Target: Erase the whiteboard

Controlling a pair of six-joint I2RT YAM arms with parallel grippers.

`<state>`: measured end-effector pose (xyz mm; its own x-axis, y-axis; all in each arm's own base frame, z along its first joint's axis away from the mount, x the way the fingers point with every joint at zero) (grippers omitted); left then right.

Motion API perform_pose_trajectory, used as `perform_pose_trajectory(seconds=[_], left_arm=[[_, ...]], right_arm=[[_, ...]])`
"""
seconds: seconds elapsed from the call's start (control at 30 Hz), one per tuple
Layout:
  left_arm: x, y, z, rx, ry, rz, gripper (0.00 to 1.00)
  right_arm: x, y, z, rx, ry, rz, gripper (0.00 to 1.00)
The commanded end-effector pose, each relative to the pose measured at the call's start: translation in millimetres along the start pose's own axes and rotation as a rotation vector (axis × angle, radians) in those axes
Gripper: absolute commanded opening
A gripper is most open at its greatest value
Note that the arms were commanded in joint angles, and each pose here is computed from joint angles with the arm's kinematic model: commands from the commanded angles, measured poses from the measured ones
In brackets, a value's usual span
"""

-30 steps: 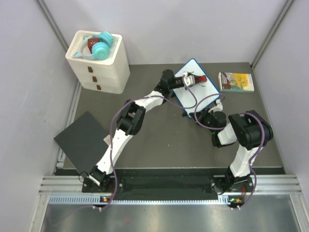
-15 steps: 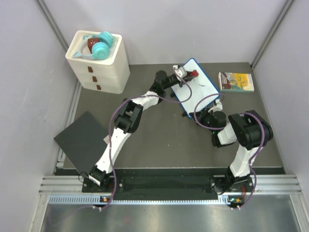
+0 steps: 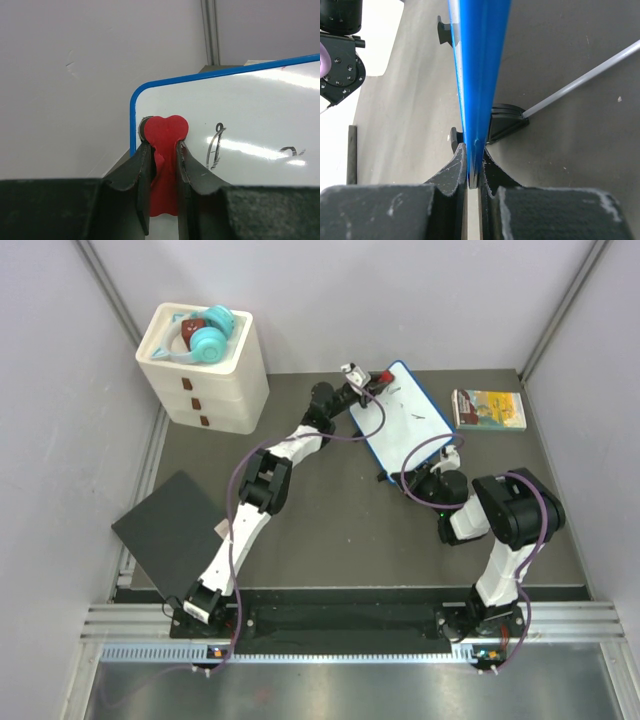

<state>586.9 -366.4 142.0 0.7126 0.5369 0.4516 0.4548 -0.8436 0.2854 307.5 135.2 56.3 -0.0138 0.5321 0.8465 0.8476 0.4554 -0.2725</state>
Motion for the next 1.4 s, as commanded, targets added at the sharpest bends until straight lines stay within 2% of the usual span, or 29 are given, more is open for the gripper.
perform_pose_trajectory(seconds=[0.0,0.13,0.43,0.57,0.67,0.8,1.03,1.17,1.27,1.37], left_arm=[[-36.3,2.8,2.4,0.031,-0.078,0.211,0.00],[-55.0,-1.6,-6.2,0.023,-0.065,0.415,0.00],[-72.6,-8.1,-31.6,-0.100,-0.115,0.629,0.00],[-103.9,-2.8,-49.7,-0.168,-0.095,0.756,0.04],[-128.0,6.0,-67.7,-0.234,-0.069,0.827,0.00],[-152.9,22.5,-87.5,-0.277,-0.047,0.812,0.00],[-169.5,59.5,-110.3,-0.285,0.067,0.587,0.00],[-154.9,71.1,-94.1,-0.174,0.129,0.390,0.00],[-138.9,63.3,-71.9,-0.092,0.163,0.329,0.00],[-121.7,48.7,-49.1,-0.027,0.138,0.266,0.00]], right_arm=[[-65.6,-46.8,78.9,0.400,0.015,0.308,0.00],[-64.8,-46.9,79.5,0.403,0.012,0.303,0.00],[-64.5,-47.2,79.3,0.400,0.005,0.303,0.00],[-64.3,-46.8,79.9,0.403,0.002,0.302,0.00],[-64.3,-46.9,79.9,0.403,0.001,0.301,0.00],[-64.0,-47.6,80.6,0.404,-0.001,0.301,0.00],[-63.7,-47.4,80.6,0.405,-0.009,0.297,0.00],[-63.0,-47.8,81.0,0.408,-0.011,0.293,0.00],[-62.4,-47.8,81.0,0.408,-0.015,0.290,0.00],[-62.1,-47.7,81.2,0.409,-0.017,0.288,0.00]])
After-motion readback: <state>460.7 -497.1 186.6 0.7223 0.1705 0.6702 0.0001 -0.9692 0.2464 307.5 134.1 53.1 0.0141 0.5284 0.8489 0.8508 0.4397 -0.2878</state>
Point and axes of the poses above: each gripper's point midway between its finger pads, its own y axis out along the fingers, its own x axis along the line the jaws close on, z = x × y, the point moved 7 cm from there along -y, back along the fingers, and after that the axes turned 14 degrees about y, right-handed, at the moved point
